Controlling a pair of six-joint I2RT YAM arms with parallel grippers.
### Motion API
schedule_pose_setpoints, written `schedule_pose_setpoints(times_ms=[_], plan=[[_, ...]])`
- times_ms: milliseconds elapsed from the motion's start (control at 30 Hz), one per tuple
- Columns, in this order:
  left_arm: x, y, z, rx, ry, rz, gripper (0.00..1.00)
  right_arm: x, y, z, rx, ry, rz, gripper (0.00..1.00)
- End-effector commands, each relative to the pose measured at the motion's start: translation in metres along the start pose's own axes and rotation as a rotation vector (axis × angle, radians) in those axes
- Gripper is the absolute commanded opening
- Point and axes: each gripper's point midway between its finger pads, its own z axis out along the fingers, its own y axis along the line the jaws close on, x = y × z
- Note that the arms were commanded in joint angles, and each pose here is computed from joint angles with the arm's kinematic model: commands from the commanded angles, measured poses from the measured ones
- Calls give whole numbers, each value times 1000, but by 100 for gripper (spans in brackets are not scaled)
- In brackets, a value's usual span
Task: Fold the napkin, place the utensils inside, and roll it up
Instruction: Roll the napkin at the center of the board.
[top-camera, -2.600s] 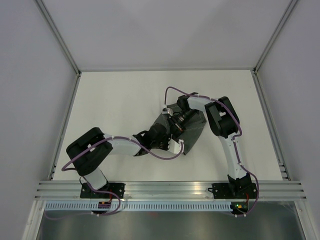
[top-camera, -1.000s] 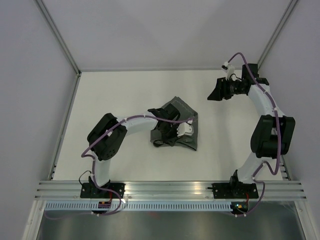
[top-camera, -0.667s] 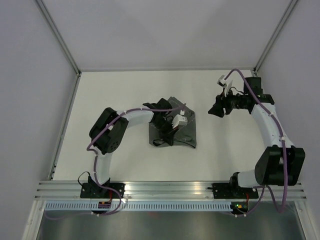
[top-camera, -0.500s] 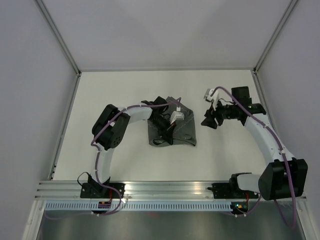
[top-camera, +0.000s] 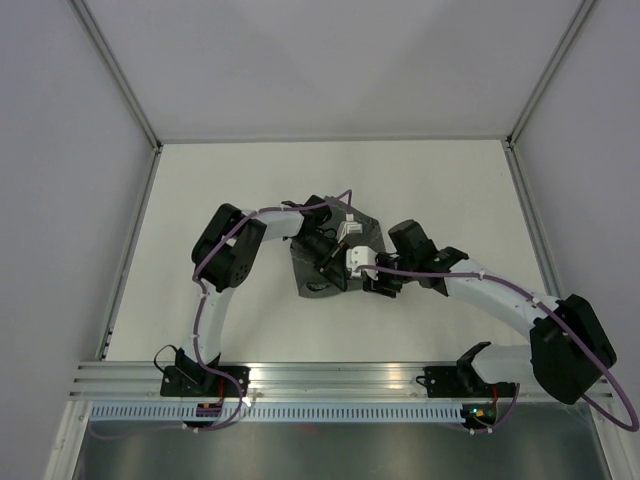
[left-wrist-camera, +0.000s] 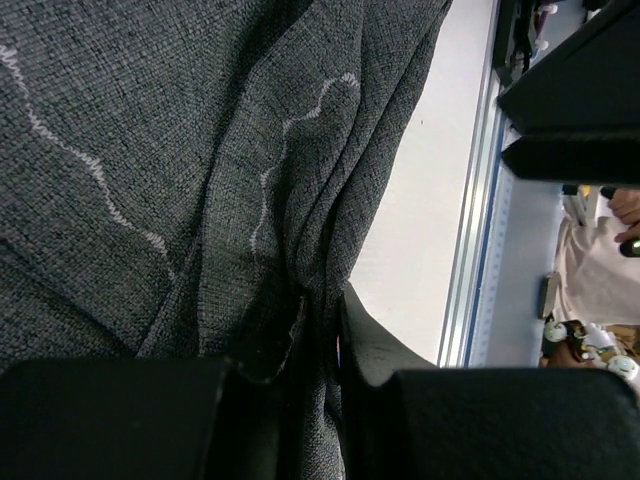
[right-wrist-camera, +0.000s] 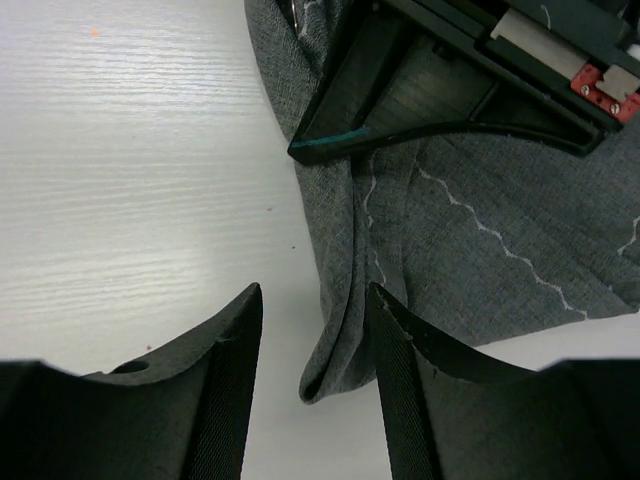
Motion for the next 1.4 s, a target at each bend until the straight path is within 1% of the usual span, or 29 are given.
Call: schedule_pose_setpoints(times_ms=[0,67,300,367,467,600,800,1033,1233,1367], plan=[[7,12,9,-5,22,-69,2,-14,-22,15,102,-25,-152,52],[9,12,10,-1,20,-88,2,-8,-17,20,110,-12,-180,50],[14,15,12,5,17,-129,2,-4,1,30,143,-11,-325,48],[15,15,13,10,12,-144,2,4,7,35,137,8,-354,48],[16,16,12,13,3,-156,2,1,8,40,161,-4,-394,47],[20,17,13,15,6,-168,2,-4,9,44,185,-18,-445,48],[25,18,15,26,8,-180,2,1,11,58,195,5,-498,47],[27,19,16,36,10,-188,2,13,11,73,170,52,-512,43],[27,19,15,32,8,-174,2,19,7,79,180,77,-533,42],[30,19,15,25,15,-171,2,18,2,76,220,72,-574,42]])
